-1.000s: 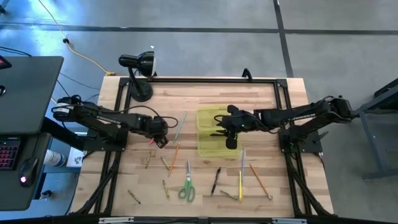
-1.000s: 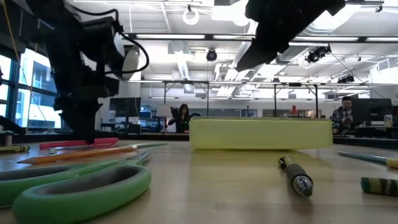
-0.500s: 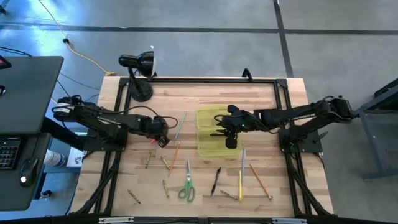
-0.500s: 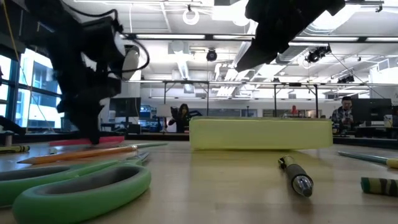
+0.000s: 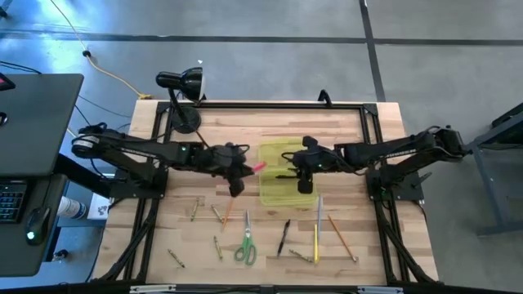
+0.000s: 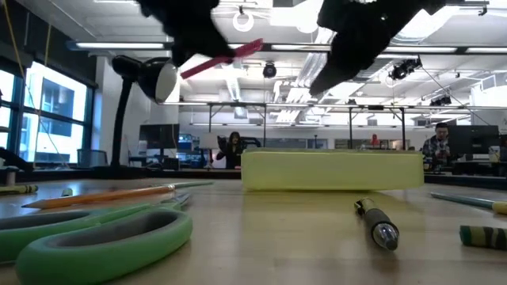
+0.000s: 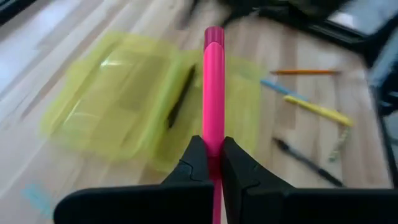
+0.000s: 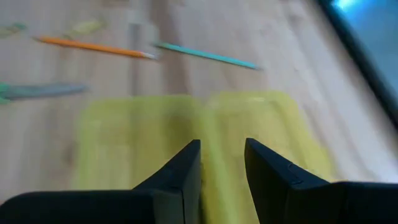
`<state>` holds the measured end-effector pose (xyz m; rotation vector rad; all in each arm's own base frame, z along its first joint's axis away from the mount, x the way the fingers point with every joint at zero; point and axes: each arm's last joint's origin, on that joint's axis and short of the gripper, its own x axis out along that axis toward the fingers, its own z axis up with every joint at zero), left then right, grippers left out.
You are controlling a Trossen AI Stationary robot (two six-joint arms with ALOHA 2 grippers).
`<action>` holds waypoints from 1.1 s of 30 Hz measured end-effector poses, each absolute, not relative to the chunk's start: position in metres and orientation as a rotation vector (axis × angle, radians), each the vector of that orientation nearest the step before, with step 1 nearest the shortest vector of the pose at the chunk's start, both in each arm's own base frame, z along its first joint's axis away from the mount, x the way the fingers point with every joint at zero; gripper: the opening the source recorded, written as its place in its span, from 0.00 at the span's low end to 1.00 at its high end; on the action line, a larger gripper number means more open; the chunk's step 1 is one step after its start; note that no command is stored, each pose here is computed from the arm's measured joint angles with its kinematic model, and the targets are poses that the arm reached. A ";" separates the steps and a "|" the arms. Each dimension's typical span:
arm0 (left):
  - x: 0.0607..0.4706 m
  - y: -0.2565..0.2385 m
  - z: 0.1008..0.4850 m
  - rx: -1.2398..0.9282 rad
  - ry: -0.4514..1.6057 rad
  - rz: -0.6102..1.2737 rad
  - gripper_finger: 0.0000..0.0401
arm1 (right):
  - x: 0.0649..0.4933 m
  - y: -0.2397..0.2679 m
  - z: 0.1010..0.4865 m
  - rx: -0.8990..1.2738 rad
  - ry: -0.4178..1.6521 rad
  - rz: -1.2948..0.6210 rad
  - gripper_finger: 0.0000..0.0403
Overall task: Pick & place school supplies into a supply box
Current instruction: Put the pink pen into the yellow supply box
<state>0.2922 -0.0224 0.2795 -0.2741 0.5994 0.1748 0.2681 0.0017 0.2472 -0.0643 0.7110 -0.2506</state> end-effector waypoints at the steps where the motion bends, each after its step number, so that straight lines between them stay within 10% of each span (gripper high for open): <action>1: 0.297 -0.024 0.278 -0.257 0.622 0.167 0.08 | 0.263 0.000 0.250 -0.079 0.719 -0.286 0.26; 19: 0.448 -0.030 0.228 -0.100 0.847 0.025 0.08 | 0.175 -0.006 0.305 0.066 0.613 -0.438 0.26; 33: 0.463 -0.029 0.169 -0.075 1.013 0.043 0.25 | 0.176 -0.005 0.303 0.111 0.620 -0.422 0.26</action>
